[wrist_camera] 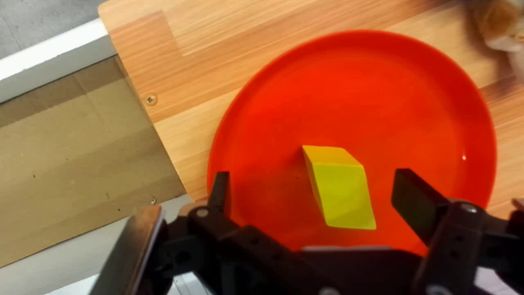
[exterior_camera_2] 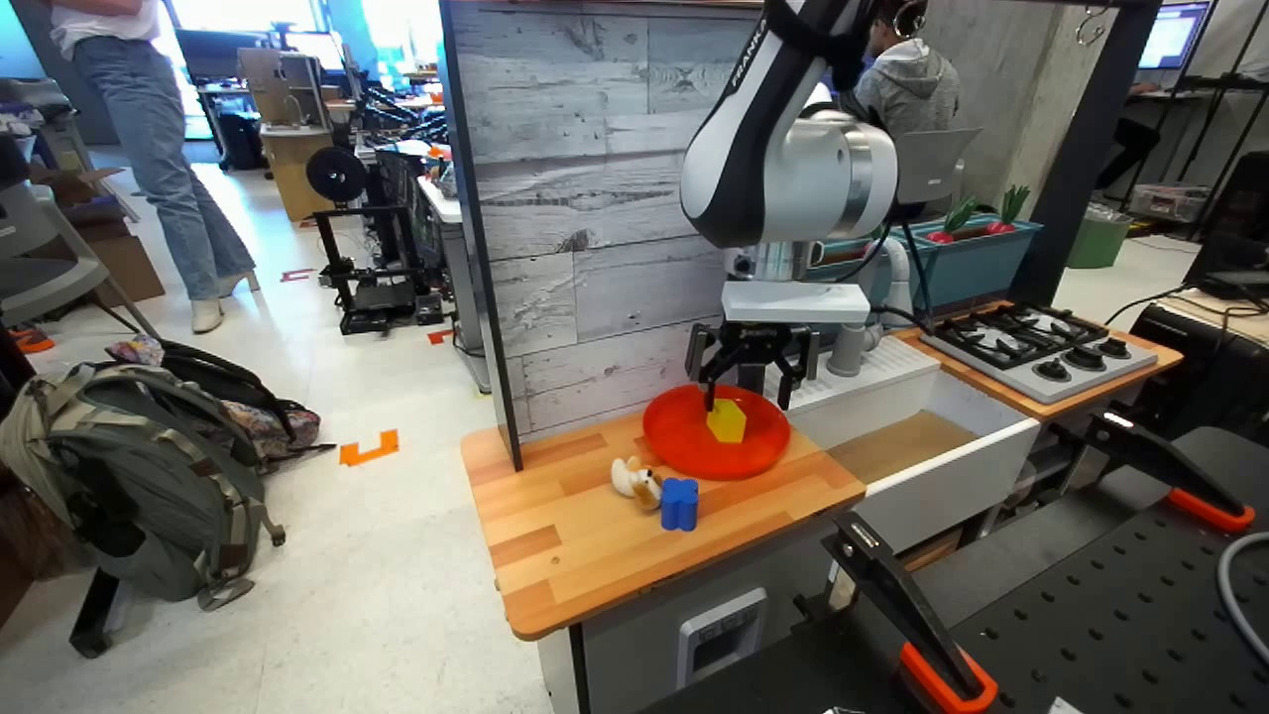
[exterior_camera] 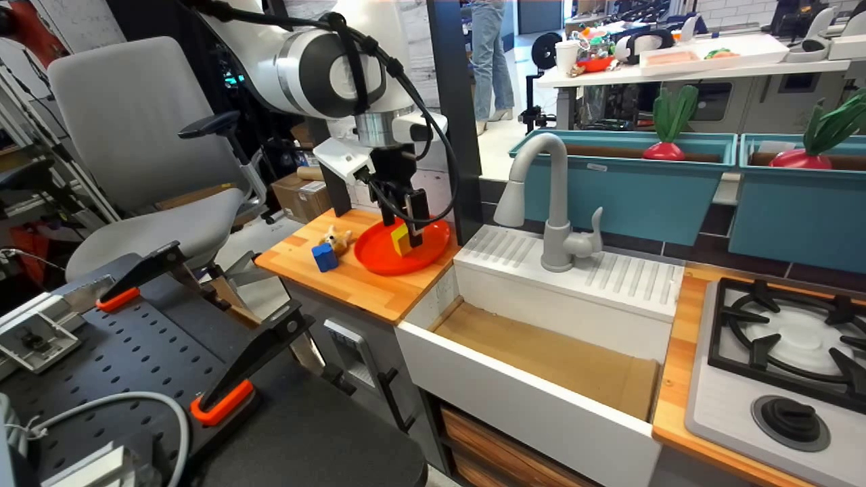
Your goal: Remove the yellow block from the orange plate
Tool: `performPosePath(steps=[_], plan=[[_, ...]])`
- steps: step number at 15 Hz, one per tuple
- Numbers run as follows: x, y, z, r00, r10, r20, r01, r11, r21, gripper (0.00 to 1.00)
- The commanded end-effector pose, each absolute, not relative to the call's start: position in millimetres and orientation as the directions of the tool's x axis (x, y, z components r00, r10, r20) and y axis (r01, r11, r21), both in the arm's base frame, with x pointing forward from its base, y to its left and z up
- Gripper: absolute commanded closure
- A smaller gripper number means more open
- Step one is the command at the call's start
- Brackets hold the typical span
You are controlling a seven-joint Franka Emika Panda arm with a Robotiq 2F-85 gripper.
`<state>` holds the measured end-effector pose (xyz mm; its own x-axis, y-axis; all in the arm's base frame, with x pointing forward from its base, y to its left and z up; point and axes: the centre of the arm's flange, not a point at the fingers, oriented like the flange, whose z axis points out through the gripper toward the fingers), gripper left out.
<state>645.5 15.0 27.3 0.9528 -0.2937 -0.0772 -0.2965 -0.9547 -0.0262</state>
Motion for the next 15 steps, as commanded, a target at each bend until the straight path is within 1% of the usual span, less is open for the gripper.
performPosePath(steps=[1,2,3,4,5,7,10,11,12,13,15], plan=[[664,13,15,0.950,-0.305,-0.066,-0.307,-0.952,-0.016,0.00],[664,12,13,0.952,-0.300,-0.063,-0.302,-0.953,-0.021,0.25],[663,12,12,0.952,-0.301,-0.059,-0.302,-0.953,-0.021,0.28],[662,11,11,0.953,-0.297,-0.056,-0.299,-0.954,-0.022,0.35],[662,11,9,0.954,-0.295,-0.052,-0.296,-0.955,-0.020,0.44],[660,9,7,0.955,-0.293,-0.046,-0.294,-0.956,-0.018,0.58],[660,6,6,0.955,-0.294,-0.045,-0.295,-0.955,-0.016,0.82],[659,5,7,0.955,-0.295,-0.043,-0.296,-0.955,-0.017,0.88],[657,6,11,0.956,-0.292,-0.042,-0.293,-0.956,-0.025,0.94],[654,6,15,0.957,-0.288,-0.037,-0.289,-0.957,-0.031,0.92],[642,10,28,0.954,-0.299,-0.004,-0.299,-0.953,-0.045,0.92]])
